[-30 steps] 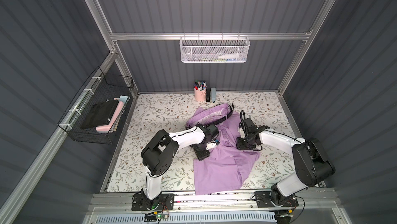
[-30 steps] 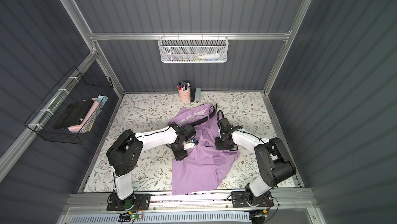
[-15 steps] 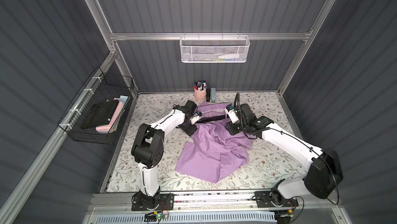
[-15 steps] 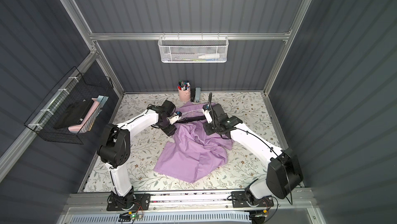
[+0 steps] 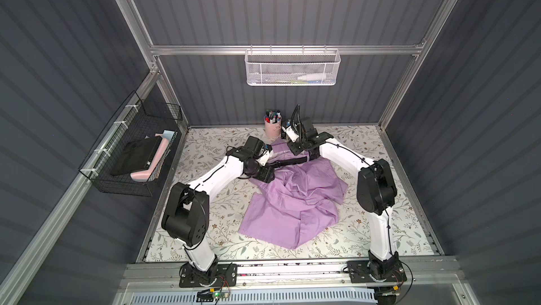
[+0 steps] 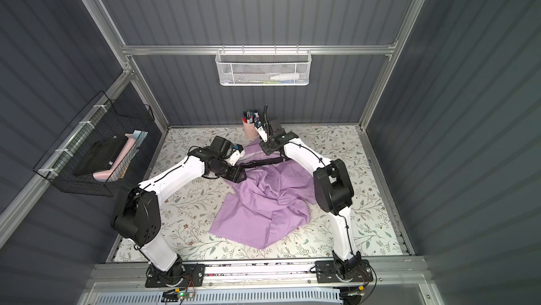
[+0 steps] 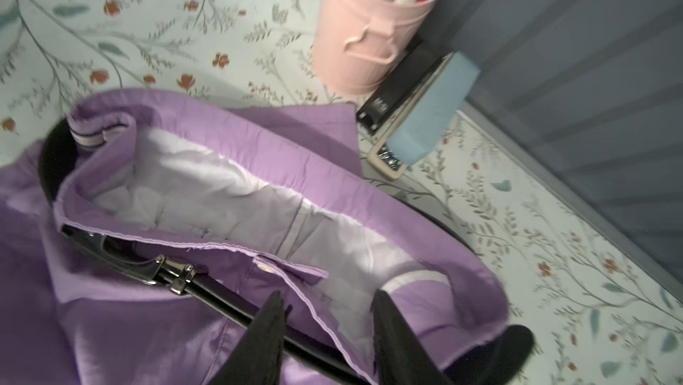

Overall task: Remove the belt from the trousers
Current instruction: Adjust the trousers at the center of the board, then remove the belt from the trousers.

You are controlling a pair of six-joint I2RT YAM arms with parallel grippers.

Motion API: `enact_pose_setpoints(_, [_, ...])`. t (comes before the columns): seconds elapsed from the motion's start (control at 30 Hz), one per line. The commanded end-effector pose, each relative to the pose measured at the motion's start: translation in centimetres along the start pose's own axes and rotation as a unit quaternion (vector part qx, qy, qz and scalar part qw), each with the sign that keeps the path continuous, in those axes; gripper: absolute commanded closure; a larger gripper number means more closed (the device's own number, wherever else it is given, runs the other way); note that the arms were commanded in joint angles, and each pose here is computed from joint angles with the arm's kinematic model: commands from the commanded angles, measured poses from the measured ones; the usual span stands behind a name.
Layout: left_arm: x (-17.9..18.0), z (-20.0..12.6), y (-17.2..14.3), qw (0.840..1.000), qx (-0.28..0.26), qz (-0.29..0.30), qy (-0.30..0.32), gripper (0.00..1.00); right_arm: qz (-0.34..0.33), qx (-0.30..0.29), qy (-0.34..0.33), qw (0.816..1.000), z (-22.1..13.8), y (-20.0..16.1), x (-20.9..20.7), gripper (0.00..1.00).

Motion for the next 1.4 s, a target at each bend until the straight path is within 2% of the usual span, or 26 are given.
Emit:
enact_pose_setpoints(0.0, [-1.0, -0.8, -0.2, 0.997, -0.032, -0.05, -0.041, 0.32, -0.059, 0.008, 0.03, 0.998, -0.2, 0.5, 2.1, 0.58])
enact_pose_setpoints(0.2, [-0.8, -0.1, -1.5, 0.995, -0.026, -0.089, -0.047, 0.32, -0.097, 0.019, 0.043, 0.994, 1.6, -1.5, 3.6, 0.57])
enact_pose_setpoints(0.43, [-0.5, 0.8, -2.8, 0.993, -0.009, -0.106, -0.046, 0.31, -0.112, 0.063, 0.033, 0.991, 3.7, -3.2, 3.7, 0.58])
enact_pose_setpoints(0.73, [0.3, 2.6, -3.0, 0.99, 0.022, -0.135, -0.032, 0.3, -0.128, 0.087, 0.059, 0.986, 5.4, -5.2, 4.3, 0.56])
enact_pose_setpoints(0.8, [0.6, 2.9, -2.9, 0.989, 0.028, -0.143, -0.022, 0.3, -0.125, 0.087, 0.068, 0.986, 5.5, -5.2, 4.4, 0.62])
enact_pose_setpoints(0.87, [0.9, 3.1, -2.8, 0.989, 0.032, -0.147, -0.017, 0.3, -0.122, 0.086, 0.067, 0.987, 5.3, -5.0, 4.3, 0.79])
enact_pose_setpoints(0.93, [1.2, 3.0, -2.7, 0.988, 0.033, -0.148, -0.01, 0.3, -0.117, 0.08, 0.067, 0.988, 4.7, -4.3, 4.2, 0.98])
enact_pose_setpoints(0.97, [1.3, 2.9, -2.6, 0.989, 0.032, -0.147, -0.006, 0.3, -0.114, 0.074, 0.07, 0.988, 4.0, -3.8, 4.0, 1.0])
enact_pose_setpoints(1.2, [1.7, 0.3, -1.4, 0.993, 0.006, -0.114, 0.03, 0.29, -0.059, 0.006, 0.123, 0.991, -3.2, 1.3, 1.0, 1.0])
enact_pose_setpoints(1.37, [1.9, -3.6, -0.4, 0.993, -0.045, -0.087, 0.066, 0.26, -0.025, -0.041, 0.216, 0.975, -8.4, 3.1, -0.7, 1.0])
Point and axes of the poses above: each gripper's point midway between its finger pads, its own z axis out along the fingers, its own x axis along the line the jaws close on, y = z × x, the point moved 10 cm from there along -z, back along the fingers, and after that the axes turned 2 degrees about z, right-handed, at the moved point
